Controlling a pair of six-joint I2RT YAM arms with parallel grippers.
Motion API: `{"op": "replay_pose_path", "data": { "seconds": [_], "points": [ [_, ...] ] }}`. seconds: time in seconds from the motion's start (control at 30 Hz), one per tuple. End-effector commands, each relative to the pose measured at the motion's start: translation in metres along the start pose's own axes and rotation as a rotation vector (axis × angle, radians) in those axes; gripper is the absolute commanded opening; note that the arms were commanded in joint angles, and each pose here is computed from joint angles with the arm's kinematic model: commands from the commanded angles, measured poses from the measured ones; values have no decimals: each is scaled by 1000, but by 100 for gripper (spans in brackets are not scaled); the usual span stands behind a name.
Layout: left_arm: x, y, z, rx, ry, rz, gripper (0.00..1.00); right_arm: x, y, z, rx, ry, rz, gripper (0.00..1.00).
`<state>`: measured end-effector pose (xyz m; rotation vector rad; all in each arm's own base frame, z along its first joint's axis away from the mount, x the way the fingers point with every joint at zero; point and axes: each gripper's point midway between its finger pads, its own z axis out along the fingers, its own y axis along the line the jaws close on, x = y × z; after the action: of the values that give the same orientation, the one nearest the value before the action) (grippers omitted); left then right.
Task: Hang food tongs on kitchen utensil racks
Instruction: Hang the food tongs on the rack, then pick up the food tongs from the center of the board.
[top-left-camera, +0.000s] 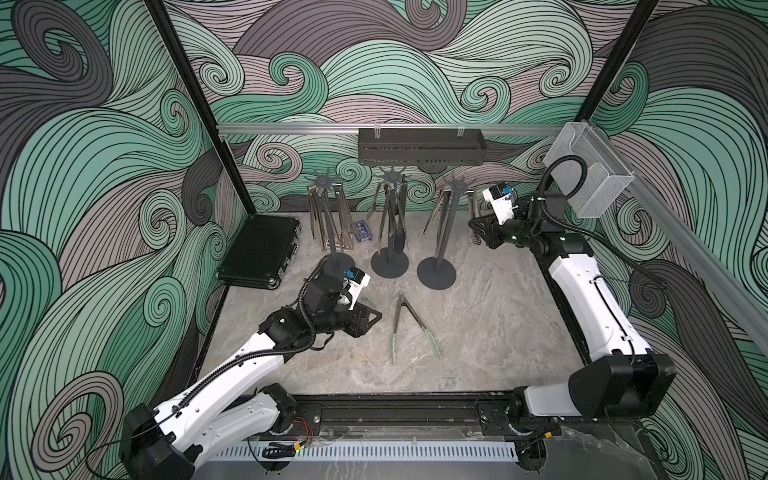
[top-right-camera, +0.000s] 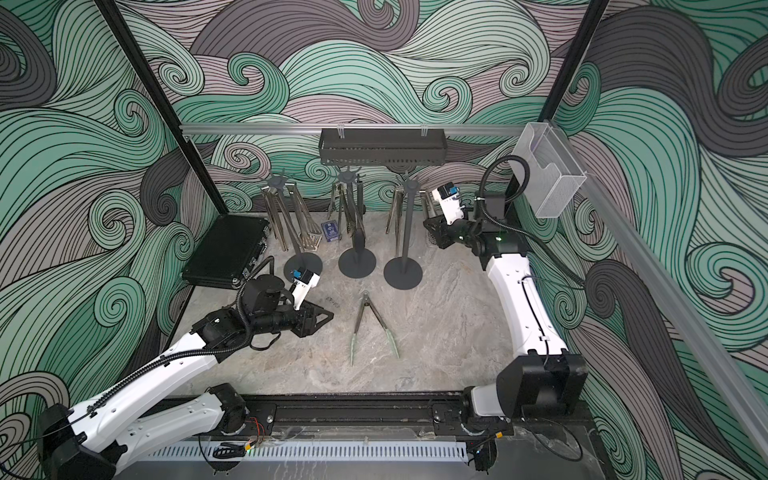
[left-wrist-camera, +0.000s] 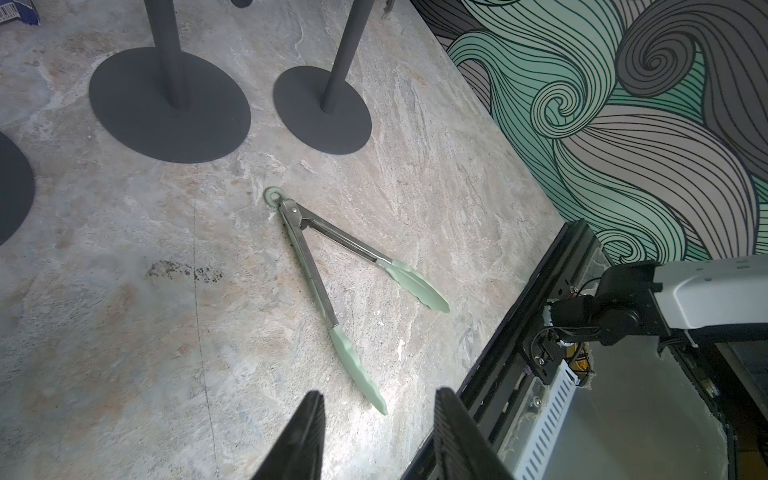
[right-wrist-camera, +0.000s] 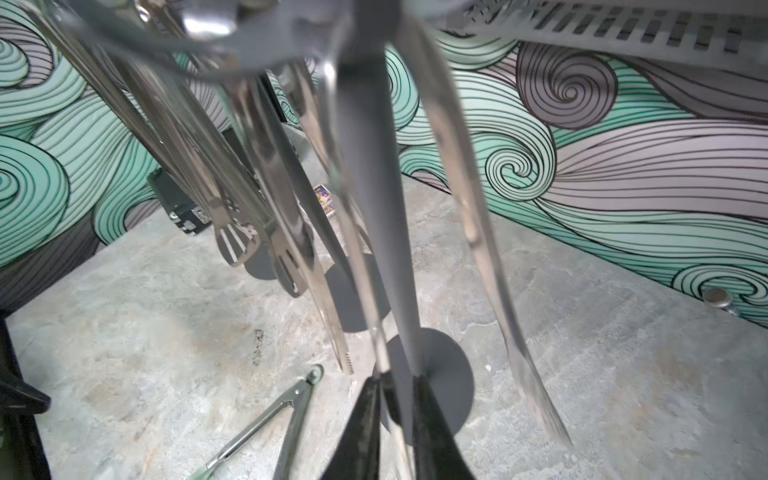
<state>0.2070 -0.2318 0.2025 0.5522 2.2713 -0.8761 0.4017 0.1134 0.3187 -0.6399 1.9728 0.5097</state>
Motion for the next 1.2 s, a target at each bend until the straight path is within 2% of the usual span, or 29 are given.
{"op": "replay_pose_path", "data": {
  "seconds": [0.0, 0.13, 0.37, 0.6, 0.77, 0.87, 1.0, 1.17],
  "points": [
    [-13, -10, -11, 21, -35, 17, 44, 2, -4, -2, 27, 5, 21, 24],
    [-10, -9, -9, 17, -17, 11, 46, 0, -3, -4, 32, -3, 21, 28],
    [13, -4, -6, -8, 92, -17, 50, -2, -1, -13, 57, -18, 32, 37],
    [38, -7, 8, -74, 224, -55, 52, 9, -9, -44, 230, -72, 195, 53],
    [55, -14, 32, -112, 304, -81, 52, 34, -13, -70, 371, -113, 368, 57],
    [63, -16, 51, -147, 350, -81, 51, 47, -6, -83, 393, -139, 443, 58],
    [63, -11, 82, -225, 385, -46, 50, 64, 7, -94, 391, -148, 487, 59],
    [64, 18, 116, -394, 432, 2, 51, 85, 17, -100, 389, -124, 492, 61]
  ]
}}
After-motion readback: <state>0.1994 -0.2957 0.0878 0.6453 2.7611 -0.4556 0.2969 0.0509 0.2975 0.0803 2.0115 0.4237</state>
